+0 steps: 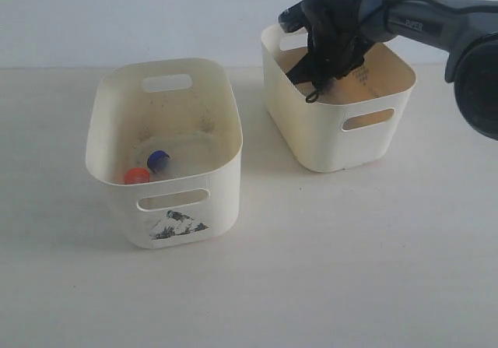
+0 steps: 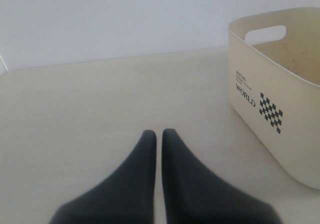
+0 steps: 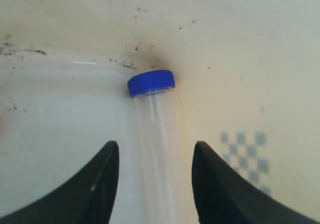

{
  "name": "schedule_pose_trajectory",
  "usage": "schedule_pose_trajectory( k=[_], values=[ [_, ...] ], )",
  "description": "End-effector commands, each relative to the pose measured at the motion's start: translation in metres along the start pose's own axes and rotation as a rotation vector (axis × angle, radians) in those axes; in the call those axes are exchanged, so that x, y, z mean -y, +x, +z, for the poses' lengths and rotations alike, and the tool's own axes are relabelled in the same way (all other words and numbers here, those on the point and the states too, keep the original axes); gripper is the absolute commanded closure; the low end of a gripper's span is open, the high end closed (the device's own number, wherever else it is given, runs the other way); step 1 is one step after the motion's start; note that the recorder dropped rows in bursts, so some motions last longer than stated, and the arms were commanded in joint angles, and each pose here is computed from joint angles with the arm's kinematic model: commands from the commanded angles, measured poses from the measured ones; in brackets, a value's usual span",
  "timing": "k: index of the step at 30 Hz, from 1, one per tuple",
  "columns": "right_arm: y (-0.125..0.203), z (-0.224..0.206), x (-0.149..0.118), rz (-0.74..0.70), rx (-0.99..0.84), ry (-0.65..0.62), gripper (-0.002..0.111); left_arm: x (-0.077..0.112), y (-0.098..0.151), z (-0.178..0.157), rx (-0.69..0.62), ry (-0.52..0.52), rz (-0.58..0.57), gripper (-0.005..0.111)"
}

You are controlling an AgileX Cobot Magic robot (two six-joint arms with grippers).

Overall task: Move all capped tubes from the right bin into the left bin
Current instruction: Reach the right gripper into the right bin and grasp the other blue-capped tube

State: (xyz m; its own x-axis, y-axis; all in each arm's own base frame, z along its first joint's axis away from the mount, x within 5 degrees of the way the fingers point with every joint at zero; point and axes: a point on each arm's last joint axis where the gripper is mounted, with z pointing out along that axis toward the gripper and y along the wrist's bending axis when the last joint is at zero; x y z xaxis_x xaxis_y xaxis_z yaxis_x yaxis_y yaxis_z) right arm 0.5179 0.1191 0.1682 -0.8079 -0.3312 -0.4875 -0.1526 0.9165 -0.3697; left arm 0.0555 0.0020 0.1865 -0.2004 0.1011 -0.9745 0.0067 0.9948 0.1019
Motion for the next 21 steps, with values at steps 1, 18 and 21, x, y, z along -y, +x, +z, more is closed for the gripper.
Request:
schedule_pose_trajectory(
  k=[1, 18, 21],
  values=[
    [0.001, 0.007, -0.001, -0.013, 0.006, 0.011, 0.064, 0.000, -0.003, 0.000, 0.022, 0.001, -0.018, 0.102],
    [0.011, 0.022, -0.006, -0.037, -0.048, 0.031, 0.041, 0.000, -0.003, 0.000, 0.022, 0.001, -0.018, 0.102],
    [0.013, 0.026, -0.007, -0.044, -0.057, 0.035, 0.048, 0.000, -0.003, 0.000, 0.022, 0.001, -0.018, 0.102]
  ],
)
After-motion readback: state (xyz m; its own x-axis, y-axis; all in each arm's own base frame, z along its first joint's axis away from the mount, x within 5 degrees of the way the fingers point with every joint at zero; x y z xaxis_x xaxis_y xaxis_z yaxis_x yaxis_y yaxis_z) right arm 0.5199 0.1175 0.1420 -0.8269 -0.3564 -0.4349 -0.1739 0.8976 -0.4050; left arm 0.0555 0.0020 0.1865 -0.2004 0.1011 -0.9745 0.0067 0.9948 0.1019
